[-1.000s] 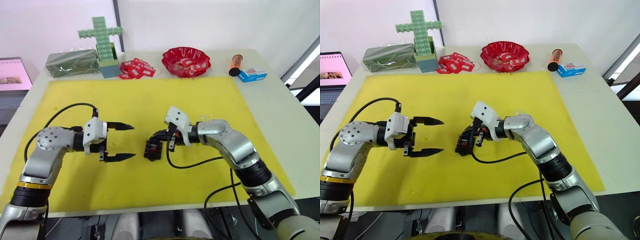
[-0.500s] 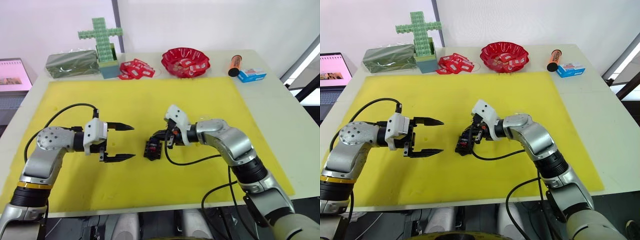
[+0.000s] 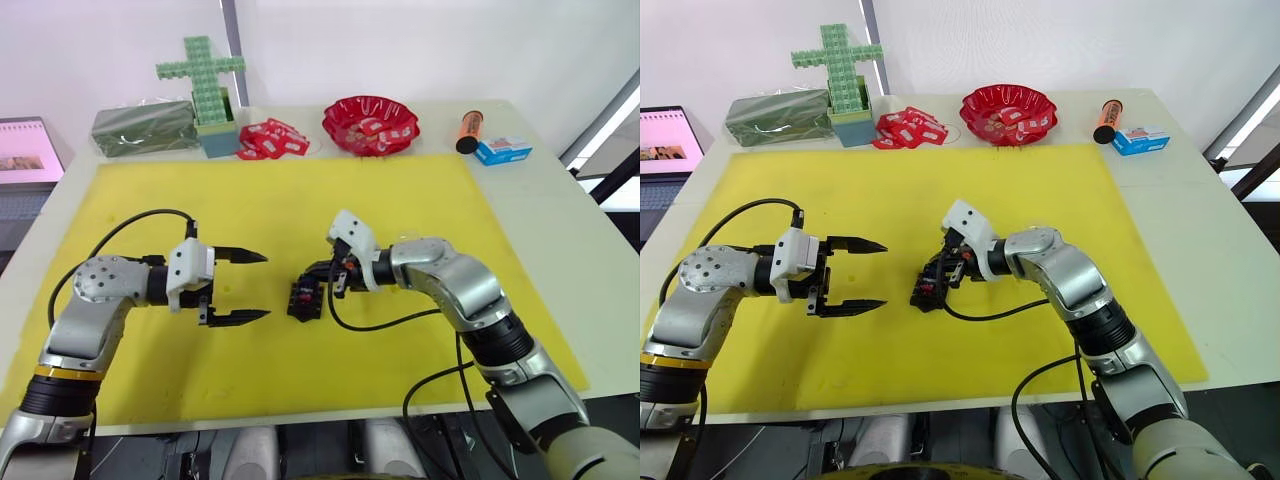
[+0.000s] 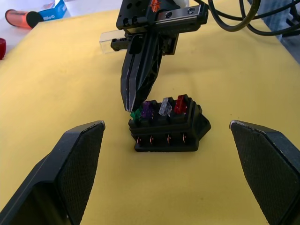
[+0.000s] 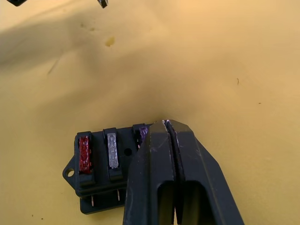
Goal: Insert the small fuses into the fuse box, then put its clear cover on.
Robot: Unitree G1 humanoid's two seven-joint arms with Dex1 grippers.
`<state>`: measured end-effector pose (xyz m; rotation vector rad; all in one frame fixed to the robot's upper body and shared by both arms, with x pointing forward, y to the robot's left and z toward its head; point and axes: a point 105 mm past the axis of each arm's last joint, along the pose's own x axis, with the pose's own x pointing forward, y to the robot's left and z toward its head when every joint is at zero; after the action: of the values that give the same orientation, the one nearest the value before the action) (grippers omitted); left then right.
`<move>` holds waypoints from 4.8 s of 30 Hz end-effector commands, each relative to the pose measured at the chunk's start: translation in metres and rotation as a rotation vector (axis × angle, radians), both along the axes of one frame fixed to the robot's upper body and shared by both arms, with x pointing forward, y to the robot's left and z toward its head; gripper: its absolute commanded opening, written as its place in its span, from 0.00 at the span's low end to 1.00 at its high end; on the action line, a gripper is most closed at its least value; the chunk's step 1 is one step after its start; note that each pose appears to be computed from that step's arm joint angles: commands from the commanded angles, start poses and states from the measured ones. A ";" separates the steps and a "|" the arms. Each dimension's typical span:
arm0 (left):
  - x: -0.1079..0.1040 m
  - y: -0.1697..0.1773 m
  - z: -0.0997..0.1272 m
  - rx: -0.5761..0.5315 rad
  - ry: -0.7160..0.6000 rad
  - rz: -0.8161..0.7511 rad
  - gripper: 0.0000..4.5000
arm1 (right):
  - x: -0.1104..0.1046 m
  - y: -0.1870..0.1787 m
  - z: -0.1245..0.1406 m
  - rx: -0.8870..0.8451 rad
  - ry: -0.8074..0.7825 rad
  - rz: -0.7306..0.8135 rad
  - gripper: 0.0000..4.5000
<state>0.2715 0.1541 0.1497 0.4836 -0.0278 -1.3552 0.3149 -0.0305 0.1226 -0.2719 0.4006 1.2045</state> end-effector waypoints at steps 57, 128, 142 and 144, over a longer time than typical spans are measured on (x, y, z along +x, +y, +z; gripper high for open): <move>0.032 0.010 0.099 -0.303 -0.139 0.334 1.00 | -0.026 -0.168 0.022 0.096 -0.467 -0.817 0.99; -0.006 -0.042 -0.075 -0.090 0.177 0.374 1.00 | 0.024 -0.143 0.026 0.123 -0.539 -0.896 0.40; 0.034 0.022 -0.052 -0.142 0.093 0.687 1.00 | 0.025 -0.143 0.025 0.132 -0.548 -0.913 0.40; 0.022 0.011 -0.052 -0.162 0.135 0.594 1.00 | 0.025 -0.143 0.024 0.132 -0.548 -0.911 0.40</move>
<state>0.3010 0.1692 0.0918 0.2526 0.1288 -0.7397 0.3392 -0.1734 0.1324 -0.2433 0.0044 0.2401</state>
